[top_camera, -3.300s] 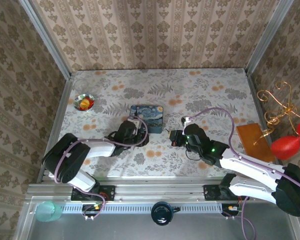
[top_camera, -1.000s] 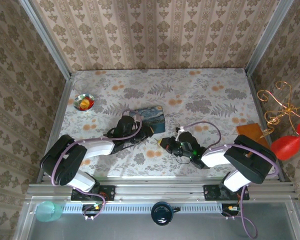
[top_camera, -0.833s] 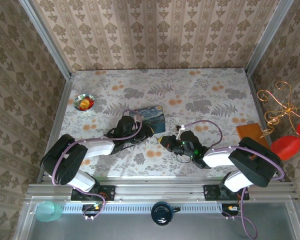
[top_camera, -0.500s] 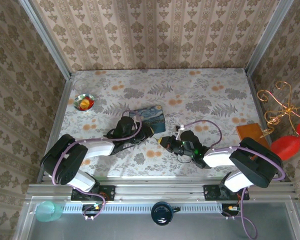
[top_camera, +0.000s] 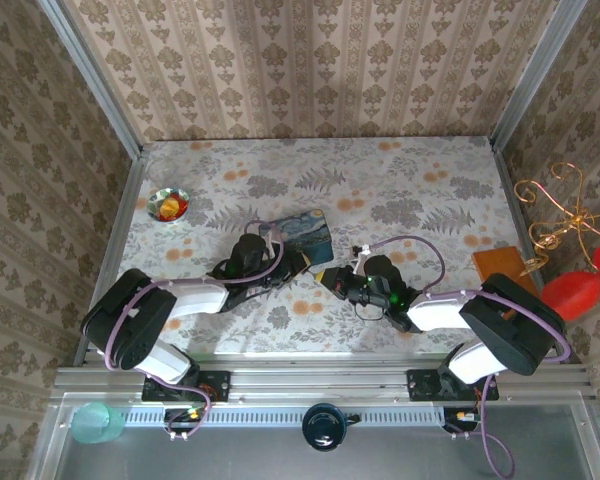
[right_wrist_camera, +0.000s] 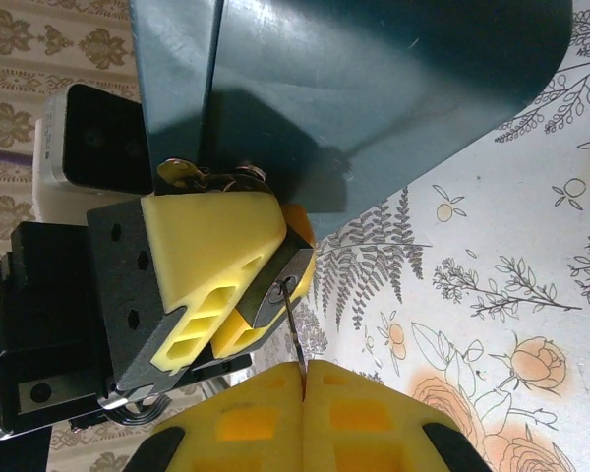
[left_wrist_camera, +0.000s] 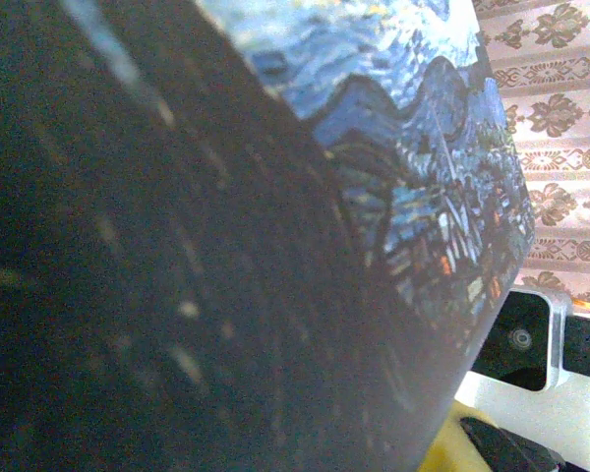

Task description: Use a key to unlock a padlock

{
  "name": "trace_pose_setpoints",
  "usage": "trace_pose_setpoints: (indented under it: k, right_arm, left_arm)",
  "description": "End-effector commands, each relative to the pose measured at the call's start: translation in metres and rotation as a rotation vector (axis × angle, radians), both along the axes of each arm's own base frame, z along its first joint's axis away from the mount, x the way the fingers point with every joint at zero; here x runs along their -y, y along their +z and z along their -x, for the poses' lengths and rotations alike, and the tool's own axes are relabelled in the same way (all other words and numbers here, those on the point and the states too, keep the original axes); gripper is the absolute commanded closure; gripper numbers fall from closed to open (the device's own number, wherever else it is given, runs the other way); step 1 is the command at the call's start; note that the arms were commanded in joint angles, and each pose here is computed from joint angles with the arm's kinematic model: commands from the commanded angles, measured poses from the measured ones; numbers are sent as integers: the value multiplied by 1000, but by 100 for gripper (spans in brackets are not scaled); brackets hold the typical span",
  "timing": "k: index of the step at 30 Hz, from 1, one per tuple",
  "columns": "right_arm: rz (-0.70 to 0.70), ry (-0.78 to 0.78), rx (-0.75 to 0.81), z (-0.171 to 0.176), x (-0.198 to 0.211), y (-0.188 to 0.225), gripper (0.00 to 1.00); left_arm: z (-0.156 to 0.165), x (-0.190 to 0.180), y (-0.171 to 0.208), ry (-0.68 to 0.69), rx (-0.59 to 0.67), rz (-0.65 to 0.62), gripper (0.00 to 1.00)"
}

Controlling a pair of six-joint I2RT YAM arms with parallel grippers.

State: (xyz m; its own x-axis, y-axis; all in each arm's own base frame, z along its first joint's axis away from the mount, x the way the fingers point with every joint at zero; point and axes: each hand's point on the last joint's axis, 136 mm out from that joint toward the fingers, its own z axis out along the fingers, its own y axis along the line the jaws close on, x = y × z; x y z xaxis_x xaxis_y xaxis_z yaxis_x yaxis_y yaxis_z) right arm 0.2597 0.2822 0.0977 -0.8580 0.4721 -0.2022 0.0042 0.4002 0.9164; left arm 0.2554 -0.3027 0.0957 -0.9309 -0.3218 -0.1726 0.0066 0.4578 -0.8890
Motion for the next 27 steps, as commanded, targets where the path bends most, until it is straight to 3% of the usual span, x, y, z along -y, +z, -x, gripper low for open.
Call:
trace_pose_setpoints:
  k: [1, 27]
  right_arm:
    - [-58, 8, 37, -4, -4, 19, 100]
    - [-118, -1, -30, -16, -4, 11, 100]
  left_arm:
    - [4, 8, 20, -29, 19, 85, 94]
    - [2, 16, 43, -26, 48, 215, 95]
